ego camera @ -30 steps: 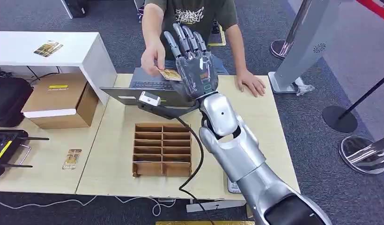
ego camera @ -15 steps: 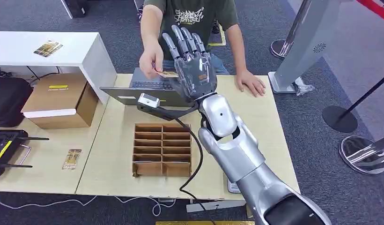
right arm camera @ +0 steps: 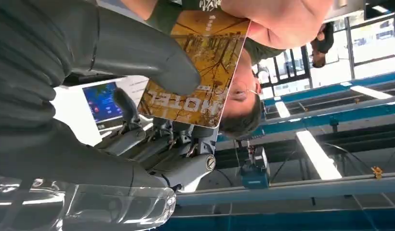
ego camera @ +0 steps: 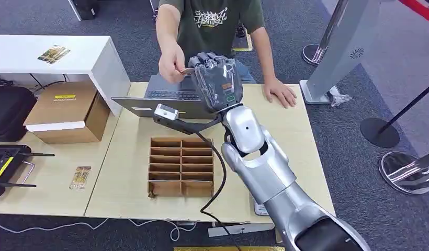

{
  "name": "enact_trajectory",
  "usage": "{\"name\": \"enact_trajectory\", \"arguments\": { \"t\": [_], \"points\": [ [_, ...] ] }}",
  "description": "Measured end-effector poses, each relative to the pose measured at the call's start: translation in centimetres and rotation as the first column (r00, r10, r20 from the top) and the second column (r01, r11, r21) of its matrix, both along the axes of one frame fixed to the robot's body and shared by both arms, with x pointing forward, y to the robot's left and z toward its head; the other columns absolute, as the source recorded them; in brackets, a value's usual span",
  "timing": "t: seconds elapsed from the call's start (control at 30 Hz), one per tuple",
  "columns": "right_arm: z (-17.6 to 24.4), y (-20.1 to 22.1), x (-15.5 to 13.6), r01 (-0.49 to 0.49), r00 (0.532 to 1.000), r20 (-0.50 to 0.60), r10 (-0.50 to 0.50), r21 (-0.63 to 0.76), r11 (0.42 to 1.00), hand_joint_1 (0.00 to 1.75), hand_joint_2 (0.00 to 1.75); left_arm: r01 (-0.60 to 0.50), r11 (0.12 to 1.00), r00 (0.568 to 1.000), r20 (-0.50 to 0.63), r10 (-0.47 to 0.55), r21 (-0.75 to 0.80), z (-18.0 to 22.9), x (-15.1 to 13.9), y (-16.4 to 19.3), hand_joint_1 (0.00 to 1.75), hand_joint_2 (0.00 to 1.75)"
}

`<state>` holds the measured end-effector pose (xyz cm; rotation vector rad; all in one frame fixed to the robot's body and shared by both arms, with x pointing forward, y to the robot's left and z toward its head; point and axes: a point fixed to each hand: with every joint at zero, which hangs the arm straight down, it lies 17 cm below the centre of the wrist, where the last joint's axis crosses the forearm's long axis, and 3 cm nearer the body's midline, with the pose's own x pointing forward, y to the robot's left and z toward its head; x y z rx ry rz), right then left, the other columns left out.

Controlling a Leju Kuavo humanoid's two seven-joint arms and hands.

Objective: Pass the card to the sensor for recognition and then transmit it.

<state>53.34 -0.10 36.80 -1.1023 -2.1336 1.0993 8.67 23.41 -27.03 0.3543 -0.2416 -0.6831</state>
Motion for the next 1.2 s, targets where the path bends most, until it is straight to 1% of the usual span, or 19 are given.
{"name": "enact_trajectory", "arguments": {
  "t": [0.43, 0.5, 0.6, 0.63, 0.67, 0.7, 0.73, 0.77, 0.8, 0.83, 0.87, 0.9, 0.93, 0.97, 1.0, 1.2],
  "points": [
    [-0.1, 0.1, 0.0, -0.002, 1.0, 0.0, 0.002, -0.007, 1.0, 1.75, 1.75, -0.007, 1.0, 1.0, -0.004, 0.007, -0.003, 0.0, -0.1, 0.0, 0.0, 0.0],
    [-0.4, 0.1, 0.2, -0.012, 0.999, -0.033, 0.013, 0.007, 1.0, 1.75, 1.75, -0.012, 1.0, 1.0, -0.005, 0.011, -0.003, 0.0, -0.1, 0.0, 0.0, 0.0],
    [-1.6, 0.5, 0.6, -0.058, 0.983, -0.167, 0.072, 0.087, 0.994, 1.75, 1.75, -0.028, 1.0, 1.0, -0.009, 0.028, -0.001, 0.0, -0.2, 0.1, 0.0, 0.0],
    [-2.3, 0.8, 0.8, -0.086, 0.957, -0.259, 0.128, 0.166, 0.982, 1.75, 1.75, -0.04, 0.999, 0.999, -0.013, 0.04, 0.002, -0.1, -0.3, 0.2, 0.0, 0.0],
    [-2.9, 1.0, 1.0, -0.108, 0.92, -0.341, 0.195, 0.257, 0.96, 1.75, 1.75, -0.046, 0.999, 0.999, -0.016, 0.046, 0.003, -0.1, -0.4, 0.3, 0.0, 0.0],
    [-3.7, 1.4, 1.0, -0.129, 0.848, -0.434, 0.303, 0.387, 0.913, 1.75, 1.75, -0.049, 0.999, 0.999, -0.019, 0.049, 0.006, -0.1, -0.4, 0.3, 0.0, 0.0],
    [-4.0, 1.7, 0.9, -0.136, 0.77, -0.485, 0.415, 0.511, 0.849, 1.75, 1.75, -0.051, 0.999, 0.998, -0.021, 0.051, 0.005, -0.1, -0.4, 0.3, 0.0, 0.0],
    [-3.9, 1.8, 0.8, -0.133, 0.712, -0.497, 0.496, 0.598, 0.79, 1.75, 1.75, -0.052, 0.999, 0.998, -0.021, 0.052, 0.005, -0.1, -0.5, 0.4, 0.0, 0.0],
    [-3.7, 1.5, 0.9, -0.122, 0.679, -0.491, 0.545, 0.657, 0.744, 1.75, 1.75, -0.052, 0.999, 0.998, -0.021, 0.052, 0.005, -0.1, -0.4, 0.4, 0.0, 0.0],
    [-3.4, 1.0, 1.2, -0.105, 0.667, -0.48, 0.57, 0.697, 0.71, 1.75, 1.75, -0.054, 0.999, 0.998, -0.021, 0.054, 0.005, -0.1, -0.4, 0.4, 0.0, 0.0],
    [-3.0, 0.8, 1.4, -0.095, 0.66, -0.477, 0.581, 0.715, 0.693, 1.75, 1.75, -0.057, 0.998, 0.998, -0.021, 0.057, 0.005, -0.1, -0.5, 0.5, 0.0, 0.0],
    [-2.9, 0.7, 1.5, -0.088, 0.641, -0.475, 0.603, 0.735, 0.673, 1.75, 1.75, -0.06, 0.998, 0.998, -0.021, 0.06, 0.007, -0.1, -0.5, 0.5, 0.0, 0.0],
    [-2.7, 0.9, 1.5, -0.084, 0.609, -0.472, 0.638, 0.761, 0.643, 1.75, 1.75, -0.061, 0.998, 0.998, -0.02, 0.061, 0.007, -0.1, -0.4, 0.6, 0.0, 0.0],
    [-2.6, 0.9, 1.5, -0.078, 0.589, -0.465, 0.661, 0.781, 0.619, 1.75, 1.75, -0.06, 0.998, 0.998, -0.018, 0.06, 0.006, -0.1, -0.3, 0.6, 0.0, 0.0],
    [-2.5, 0.9, 1.5, -0.073, 0.579, -0.457, 0.675, 0.795, 0.602, 1.75, 1.75, -0.06, 0.998, 0.998, -0.017, 0.061, 0.007, -0.1, -0.3, 0.7, 0.0, 0.0],
    [-2.3, 0.8, 1.7, -0.057, 0.562, -0.442, 0.699, 0.823, 0.566, 1.75, 1.75, -0.066, 0.998, 0.998, -0.014, 0.066, 0.005, -0.1, -0.4, 0.7, 0.0, 0.0]
  ]
}}
